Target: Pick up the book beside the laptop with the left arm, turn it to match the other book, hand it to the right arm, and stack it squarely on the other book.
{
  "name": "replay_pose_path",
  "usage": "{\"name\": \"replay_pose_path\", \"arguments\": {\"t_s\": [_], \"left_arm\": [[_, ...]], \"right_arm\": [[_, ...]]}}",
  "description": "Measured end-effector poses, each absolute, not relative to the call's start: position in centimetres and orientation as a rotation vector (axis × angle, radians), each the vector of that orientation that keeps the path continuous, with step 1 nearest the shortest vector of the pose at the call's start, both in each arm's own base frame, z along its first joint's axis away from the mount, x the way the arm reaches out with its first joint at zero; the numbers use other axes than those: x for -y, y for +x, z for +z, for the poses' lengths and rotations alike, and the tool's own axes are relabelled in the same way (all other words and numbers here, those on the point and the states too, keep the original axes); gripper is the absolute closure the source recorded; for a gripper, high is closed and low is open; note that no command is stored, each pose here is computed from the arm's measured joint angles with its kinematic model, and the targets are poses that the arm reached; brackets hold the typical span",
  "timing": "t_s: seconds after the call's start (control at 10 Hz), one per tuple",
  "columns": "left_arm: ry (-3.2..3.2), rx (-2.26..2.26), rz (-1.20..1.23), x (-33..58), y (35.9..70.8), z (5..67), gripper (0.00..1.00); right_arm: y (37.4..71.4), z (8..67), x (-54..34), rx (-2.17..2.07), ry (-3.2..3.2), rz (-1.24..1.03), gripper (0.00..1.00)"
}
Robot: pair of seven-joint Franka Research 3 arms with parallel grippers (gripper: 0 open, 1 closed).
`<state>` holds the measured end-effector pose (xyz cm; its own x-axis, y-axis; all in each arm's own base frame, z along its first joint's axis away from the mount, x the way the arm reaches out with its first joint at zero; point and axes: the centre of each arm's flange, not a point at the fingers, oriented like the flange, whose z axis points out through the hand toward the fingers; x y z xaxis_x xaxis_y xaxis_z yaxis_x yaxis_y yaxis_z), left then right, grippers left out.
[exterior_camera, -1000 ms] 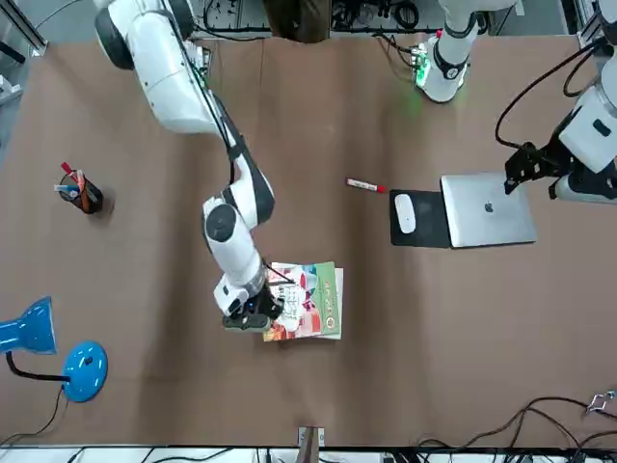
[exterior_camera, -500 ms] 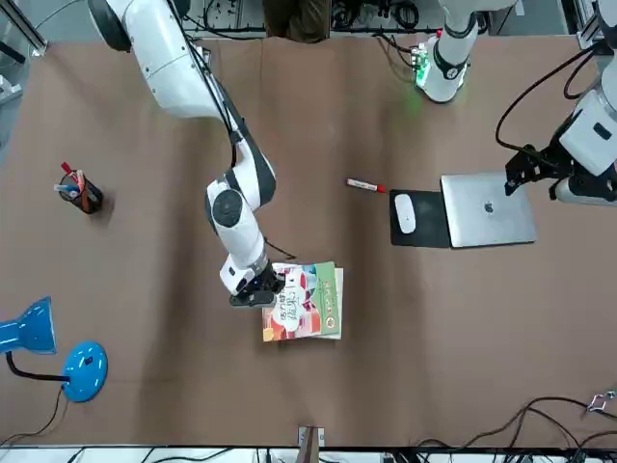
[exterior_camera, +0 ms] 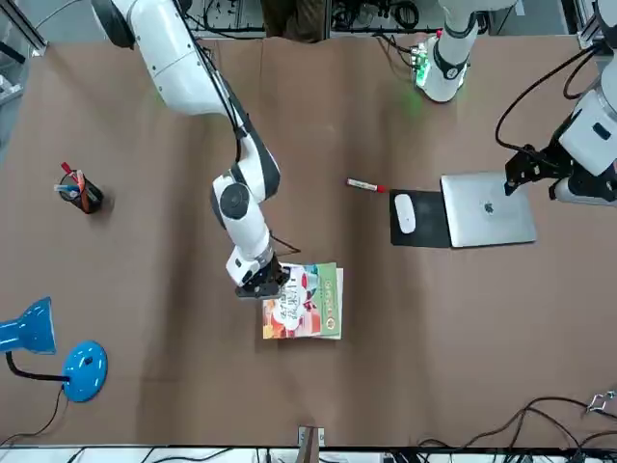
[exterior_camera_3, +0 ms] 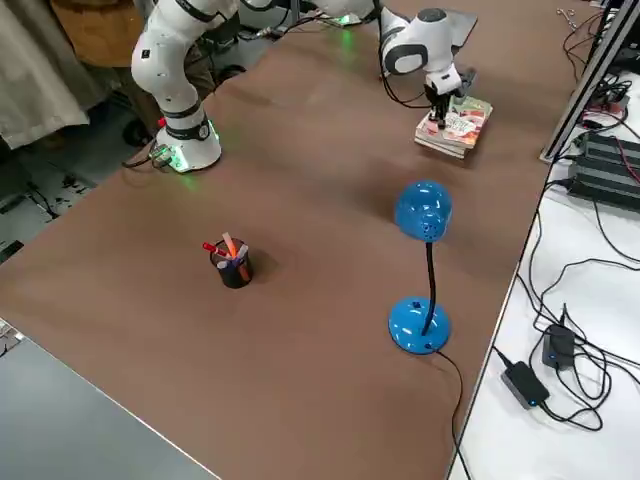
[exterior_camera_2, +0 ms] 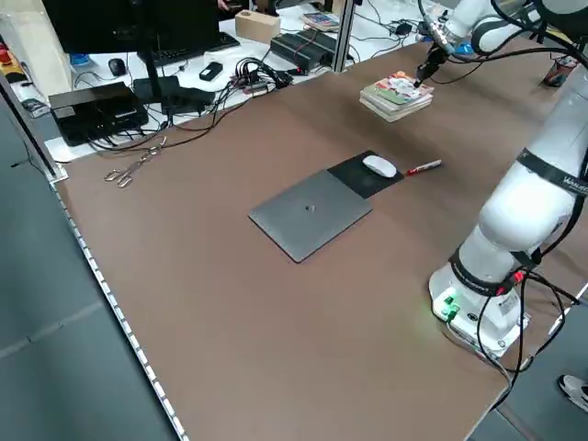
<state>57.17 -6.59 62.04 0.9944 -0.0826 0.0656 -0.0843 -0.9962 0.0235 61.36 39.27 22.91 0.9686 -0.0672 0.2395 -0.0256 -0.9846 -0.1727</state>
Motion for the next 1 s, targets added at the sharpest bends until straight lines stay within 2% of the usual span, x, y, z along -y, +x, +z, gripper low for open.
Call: {"name": "replay_pose_path", "arguments": {"t_s": [1.0], "left_arm": [[3.111,0.128,0.091,6.5,57.3,61.7,0.0]], "right_arm": [[59.0,23.2,-41.7,-0.159,-2.914,-0.368,0.99]]}}
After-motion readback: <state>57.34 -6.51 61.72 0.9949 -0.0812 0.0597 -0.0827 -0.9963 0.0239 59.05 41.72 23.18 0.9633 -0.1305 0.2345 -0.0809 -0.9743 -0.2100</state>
